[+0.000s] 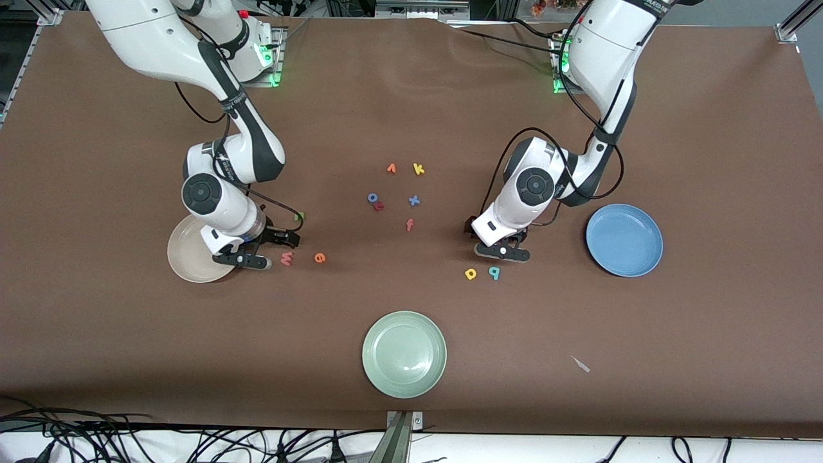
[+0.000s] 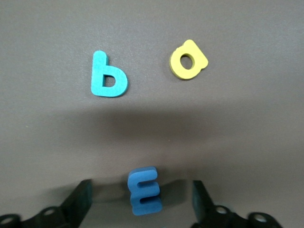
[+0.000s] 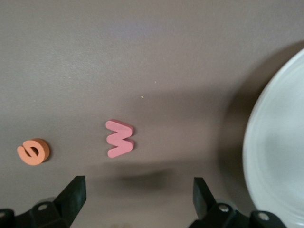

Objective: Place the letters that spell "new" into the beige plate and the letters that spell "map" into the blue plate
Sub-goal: 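Grasp the blue E with the left gripper while the right gripper reaches W, then drop the E and W onto the blue and beige plates with both grippers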

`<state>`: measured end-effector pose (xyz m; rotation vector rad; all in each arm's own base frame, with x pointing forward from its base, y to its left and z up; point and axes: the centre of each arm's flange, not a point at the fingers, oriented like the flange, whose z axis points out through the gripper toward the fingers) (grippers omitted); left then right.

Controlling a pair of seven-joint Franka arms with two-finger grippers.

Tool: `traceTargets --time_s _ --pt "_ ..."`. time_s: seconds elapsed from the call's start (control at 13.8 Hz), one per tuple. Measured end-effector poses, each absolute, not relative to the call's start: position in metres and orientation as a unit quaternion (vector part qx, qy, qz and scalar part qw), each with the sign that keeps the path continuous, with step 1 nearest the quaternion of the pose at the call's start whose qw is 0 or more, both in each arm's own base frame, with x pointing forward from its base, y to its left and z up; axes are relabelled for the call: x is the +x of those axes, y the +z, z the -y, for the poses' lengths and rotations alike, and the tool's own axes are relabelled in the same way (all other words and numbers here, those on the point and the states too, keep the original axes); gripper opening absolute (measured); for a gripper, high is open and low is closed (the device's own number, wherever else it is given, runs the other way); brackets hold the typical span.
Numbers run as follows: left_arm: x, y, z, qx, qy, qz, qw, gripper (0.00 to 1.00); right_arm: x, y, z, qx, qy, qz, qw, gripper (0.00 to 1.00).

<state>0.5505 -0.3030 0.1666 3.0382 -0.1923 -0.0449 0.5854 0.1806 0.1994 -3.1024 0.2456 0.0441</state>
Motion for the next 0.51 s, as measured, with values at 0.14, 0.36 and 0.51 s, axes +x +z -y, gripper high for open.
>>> traceTargets --time_s 0.14,0.36,0.51 --pt "0.552 0.166 0.3 0.997 -0.014 0.062 0.047 0.79 0.584 0.192 -0.185 -0.995 0.013 -0.094 0.015 1.0" --pt "0.555 0.168 0.296 0.997 -0.012 0.06 0.045 0.5 0.589 0.184 -0.192 -0.994 0.011 -0.111 0.016 1.0" --pt "0.554 0.171 0.299 0.997 -0.01 0.062 0.046 0.31 0.597 0.183 -0.195 -0.993 0.007 -0.115 0.019 1.0"
